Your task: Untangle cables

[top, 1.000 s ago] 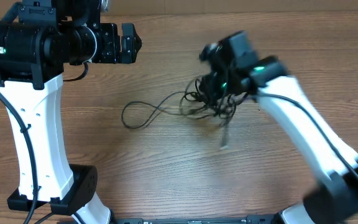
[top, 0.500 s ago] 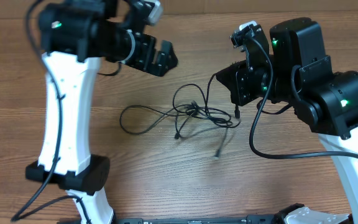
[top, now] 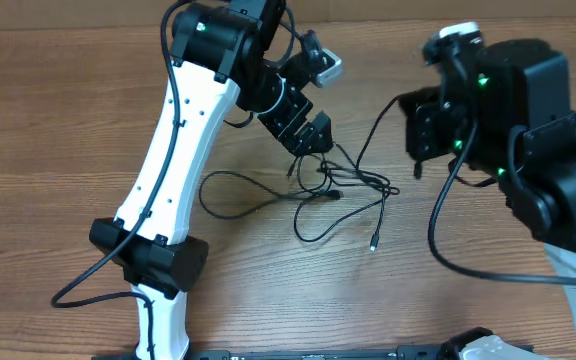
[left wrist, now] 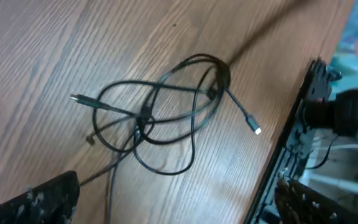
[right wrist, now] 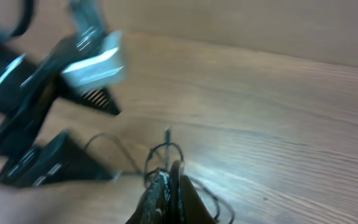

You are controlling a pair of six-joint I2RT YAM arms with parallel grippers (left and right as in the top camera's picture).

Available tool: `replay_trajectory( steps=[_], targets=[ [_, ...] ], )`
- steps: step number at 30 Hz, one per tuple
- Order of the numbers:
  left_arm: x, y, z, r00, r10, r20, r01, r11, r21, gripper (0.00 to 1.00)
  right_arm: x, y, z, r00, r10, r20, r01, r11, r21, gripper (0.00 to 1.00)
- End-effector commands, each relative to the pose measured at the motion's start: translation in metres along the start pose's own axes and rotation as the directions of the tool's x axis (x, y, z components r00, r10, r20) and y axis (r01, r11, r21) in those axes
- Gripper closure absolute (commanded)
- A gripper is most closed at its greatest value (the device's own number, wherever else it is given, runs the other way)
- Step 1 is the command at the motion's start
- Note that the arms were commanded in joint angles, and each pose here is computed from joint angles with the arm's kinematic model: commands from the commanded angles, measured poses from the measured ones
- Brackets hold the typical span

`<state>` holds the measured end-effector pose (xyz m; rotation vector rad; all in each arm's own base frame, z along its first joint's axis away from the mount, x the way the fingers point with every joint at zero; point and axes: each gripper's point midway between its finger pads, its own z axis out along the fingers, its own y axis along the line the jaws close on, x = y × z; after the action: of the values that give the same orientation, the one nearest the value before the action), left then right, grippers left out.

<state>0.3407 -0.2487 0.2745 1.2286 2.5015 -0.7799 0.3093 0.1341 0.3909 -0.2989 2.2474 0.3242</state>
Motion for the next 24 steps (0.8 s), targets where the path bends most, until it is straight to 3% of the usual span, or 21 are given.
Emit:
replay_trajectory(
  steps=[1, 4, 8, 10, 11, 13, 24],
  targets=[
    [-0.002, -0.016, 0.015, 0.982, 0.186, -0.017, -0.185, 0.981, 0.048, 0.00, -0.020, -0.032, -0.014, 0.993, 0.069, 0.093, -0.078, 0.992, 0.103, 0.96],
    [0.000, -0.027, 0.028, 0.961, 0.274, -0.041, -0.270, 0.959, 0.081, 0.02, -0.021, -0.038, -0.015, 0.991, 0.089, 0.095, -0.098, 0.991, 0.092, 0.96],
    [0.008, -0.040, 0.057, 0.915, 0.394, -0.090, -0.382, 0.915, 0.129, 0.11, -0.022, -0.045, -0.016, 0.988, 0.123, 0.095, -0.129, 0.989, 0.065, 0.96],
    [0.011, -0.037, 0.074, 0.902, 0.415, -0.123, -0.402, 0.908, 0.116, 0.14, -0.021, -0.046, -0.016, 0.987, 0.131, 0.092, -0.136, 0.989, 0.057, 0.96],
    [0.012, -0.034, 0.085, 0.893, 0.428, -0.139, -0.416, 0.903, 0.106, 0.22, -0.020, -0.045, -0.016, 0.987, 0.134, 0.087, -0.138, 0.989, 0.044, 0.96],
    [0.013, -0.031, 0.100, 0.883, 0.446, -0.149, -0.436, 0.895, 0.096, 0.24, -0.019, -0.042, -0.016, 0.988, 0.134, 0.081, -0.136, 0.990, 0.026, 0.96],
    [-0.033, -0.022, 0.129, 0.871, 0.492, 0.018, -0.492, 0.871, 0.003, 0.29, -0.009, -0.019, -0.022, 0.991, 0.129, 0.035, -0.125, 0.987, -0.097, 0.96]
  ],
)
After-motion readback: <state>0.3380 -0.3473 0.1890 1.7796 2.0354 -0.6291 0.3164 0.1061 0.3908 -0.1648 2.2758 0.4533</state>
